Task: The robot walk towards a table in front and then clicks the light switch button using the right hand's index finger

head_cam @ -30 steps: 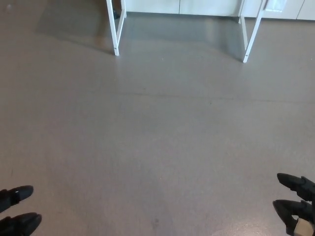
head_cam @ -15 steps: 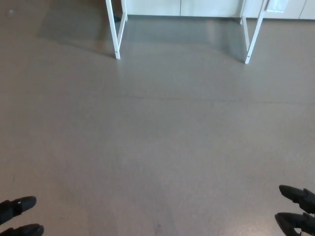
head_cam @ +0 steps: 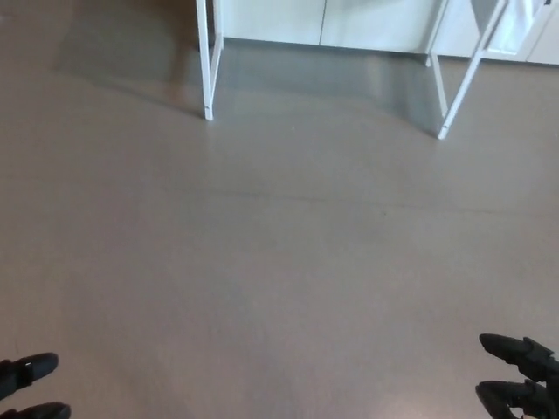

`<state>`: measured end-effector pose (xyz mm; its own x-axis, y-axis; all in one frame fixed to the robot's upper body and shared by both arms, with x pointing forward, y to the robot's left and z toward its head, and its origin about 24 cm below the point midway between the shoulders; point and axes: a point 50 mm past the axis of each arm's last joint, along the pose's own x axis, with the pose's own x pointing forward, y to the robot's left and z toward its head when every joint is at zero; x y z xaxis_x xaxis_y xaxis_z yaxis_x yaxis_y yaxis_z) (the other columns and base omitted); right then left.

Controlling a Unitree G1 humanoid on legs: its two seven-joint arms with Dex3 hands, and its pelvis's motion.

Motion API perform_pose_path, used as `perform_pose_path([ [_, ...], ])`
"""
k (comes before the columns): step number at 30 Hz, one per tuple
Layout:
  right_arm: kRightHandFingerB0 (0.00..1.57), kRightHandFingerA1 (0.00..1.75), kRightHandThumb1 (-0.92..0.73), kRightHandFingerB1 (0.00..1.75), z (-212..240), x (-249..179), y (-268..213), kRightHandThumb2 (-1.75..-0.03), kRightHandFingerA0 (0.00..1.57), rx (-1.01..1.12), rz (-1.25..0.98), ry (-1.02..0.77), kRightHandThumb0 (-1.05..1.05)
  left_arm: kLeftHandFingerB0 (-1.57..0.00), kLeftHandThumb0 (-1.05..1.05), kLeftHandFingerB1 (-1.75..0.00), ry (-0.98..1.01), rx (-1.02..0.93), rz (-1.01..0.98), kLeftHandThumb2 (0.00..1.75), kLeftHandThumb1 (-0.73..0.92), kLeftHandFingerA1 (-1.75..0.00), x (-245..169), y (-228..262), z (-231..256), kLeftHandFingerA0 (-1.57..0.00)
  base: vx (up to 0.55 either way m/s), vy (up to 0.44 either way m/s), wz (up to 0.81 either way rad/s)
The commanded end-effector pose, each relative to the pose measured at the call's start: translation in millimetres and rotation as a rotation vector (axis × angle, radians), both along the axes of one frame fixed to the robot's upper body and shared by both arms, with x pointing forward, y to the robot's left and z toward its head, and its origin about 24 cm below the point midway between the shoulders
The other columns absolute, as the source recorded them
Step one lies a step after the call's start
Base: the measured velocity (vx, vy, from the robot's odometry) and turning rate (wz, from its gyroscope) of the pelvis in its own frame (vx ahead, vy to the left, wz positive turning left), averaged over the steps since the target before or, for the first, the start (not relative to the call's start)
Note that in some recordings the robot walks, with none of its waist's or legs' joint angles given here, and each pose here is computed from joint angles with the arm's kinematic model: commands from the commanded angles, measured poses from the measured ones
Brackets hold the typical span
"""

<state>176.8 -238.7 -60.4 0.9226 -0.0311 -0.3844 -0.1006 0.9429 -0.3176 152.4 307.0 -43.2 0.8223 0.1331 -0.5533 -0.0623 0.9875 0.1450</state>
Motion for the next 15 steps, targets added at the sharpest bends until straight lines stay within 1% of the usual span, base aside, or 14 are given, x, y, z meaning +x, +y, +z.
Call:
perform_pose_path([
  [1, 0.39, 0.57, -0.67, 0.45, 2.0, -1.3, -7.1, -0.60, 0.57, -0.044, 0.023, -0.011, -0.37, -0.52, -0.19, -0.40, 0.013, 0.002, -0.007, 0.55, 0.52, -0.47, -1.2, 0.8, -0.8, -0.59, 0.24, -0.030, 0.12],
  [6, 0.40, 0.57, -0.67, 0.44, 2.0, 1.9, -6.4, -0.60, 0.58, -0.058, 0.027, -0.006, -0.36, -0.55, -0.18, -0.41, 0.002, 0.016, -0.009, 0.55, 0.52, -0.48, 2.1, 0.7, 1.0, -0.60, 0.28, -0.116, 0.19],
  [7, 0.40, 0.58, -0.67, 0.45, 2.0, 1.8, -6.3, -0.60, 0.59, -0.060, 0.028, -0.007, -0.36, -0.55, -0.19, -0.41, 0.001, 0.016, -0.011, 0.55, 0.52, -0.48, 2.0, 0.7, 1.0, -0.59, 0.31, -0.258, -0.47],
  [8, 0.40, 0.58, -0.68, 0.45, 1.5, 0.8, -6.2, -0.60, 0.58, -0.065, 0.039, -0.009, -0.35, -0.54, -0.20, -0.41, 0.004, 0.017, -0.019, 0.55, 0.51, -0.48, 1.0, 0.9, 0.5, -0.59, 0.31, -0.207, 0.76],
  [10, 0.40, 0.58, -0.68, 0.46, 1.4, 0.4, -6.2, -0.60, 0.59, -0.075, 0.051, -0.011, -0.36, -0.53, -0.21, -0.40, 0.005, 0.024, -0.033, 0.55, 0.52, -0.47, 0.3, 1.2, 0.1, -0.58, 0.29, -0.204, 0.29],
  [12, 0.40, 0.58, -0.68, 0.45, 0.2, -0.5, -6.4, -0.60, 0.60, -0.089, 0.064, -0.005, -0.36, -0.53, -0.21, -0.40, 0.009, 0.032, -0.037, 0.55, 0.52, -0.48, -0.9, 1.1, -0.3, -0.61, 0.26, -0.157, 0.01],
  [15, 0.41, 0.57, -0.68, 0.44, 0.0, -1.0, -6.2, -0.60, 0.61, -0.107, 0.081, 0.001, -0.35, -0.53, -0.21, -0.40, 0.007, 0.039, -0.046, 0.55, 0.52, -0.48, -1.1, 0.9, -0.5, -0.61, 0.26, -0.072, -0.08],
])
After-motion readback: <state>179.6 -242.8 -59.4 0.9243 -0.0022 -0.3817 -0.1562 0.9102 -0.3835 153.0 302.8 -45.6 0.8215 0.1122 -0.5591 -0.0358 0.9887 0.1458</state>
